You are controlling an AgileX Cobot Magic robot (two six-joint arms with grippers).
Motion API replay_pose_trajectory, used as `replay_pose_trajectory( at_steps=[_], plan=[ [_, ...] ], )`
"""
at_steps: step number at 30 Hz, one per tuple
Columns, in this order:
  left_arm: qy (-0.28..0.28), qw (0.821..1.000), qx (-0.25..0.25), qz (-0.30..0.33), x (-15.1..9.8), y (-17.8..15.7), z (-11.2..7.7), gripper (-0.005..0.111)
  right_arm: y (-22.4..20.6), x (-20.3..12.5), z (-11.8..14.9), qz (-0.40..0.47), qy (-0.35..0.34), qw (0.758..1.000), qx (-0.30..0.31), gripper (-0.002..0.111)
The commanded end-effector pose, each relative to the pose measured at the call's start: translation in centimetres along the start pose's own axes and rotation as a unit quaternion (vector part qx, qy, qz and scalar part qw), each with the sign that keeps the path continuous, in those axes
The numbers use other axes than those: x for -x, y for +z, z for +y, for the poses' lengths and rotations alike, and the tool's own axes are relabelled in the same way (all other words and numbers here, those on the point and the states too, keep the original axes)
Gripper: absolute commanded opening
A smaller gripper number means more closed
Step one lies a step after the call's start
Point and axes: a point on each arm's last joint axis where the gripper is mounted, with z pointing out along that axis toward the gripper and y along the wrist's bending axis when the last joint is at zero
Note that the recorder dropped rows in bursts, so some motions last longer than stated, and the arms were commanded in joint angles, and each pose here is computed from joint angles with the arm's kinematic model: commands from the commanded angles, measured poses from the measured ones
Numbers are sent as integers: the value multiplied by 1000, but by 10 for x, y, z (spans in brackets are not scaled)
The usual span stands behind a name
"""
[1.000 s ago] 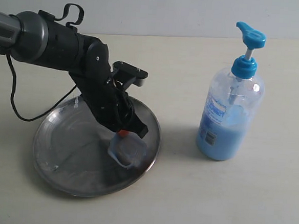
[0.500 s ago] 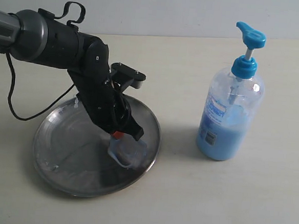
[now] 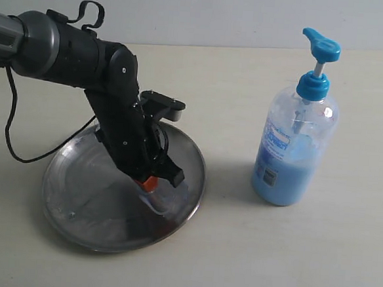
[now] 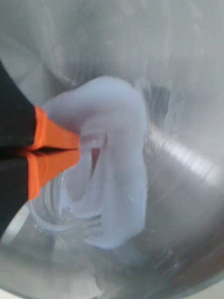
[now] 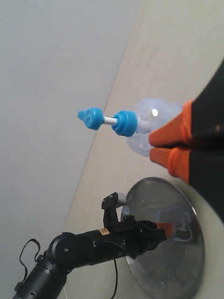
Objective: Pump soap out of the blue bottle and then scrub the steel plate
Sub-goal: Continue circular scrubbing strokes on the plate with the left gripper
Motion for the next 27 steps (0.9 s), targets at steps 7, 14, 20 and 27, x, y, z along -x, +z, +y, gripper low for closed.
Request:
replay_pose_trajectory(
  at_steps=[7, 14, 20, 27],
  plan=[
    [-11, 998, -57, 2, -1, 5, -9, 0, 0, -1, 0, -7, -2, 1000, -1, 0],
    [14, 997, -74, -2, 0, 7, -23, 0, 0, -1, 0, -7, -2, 1000, -1, 0],
    [34, 997, -66, -23, 3, 10, -36, 0, 0, -1, 0, -7, -2, 1000, -1, 0],
    [41, 996, -37, -74, 12, 10, -32, 0, 0, -1, 0, -5, -2, 1000, -1, 0]
  ],
)
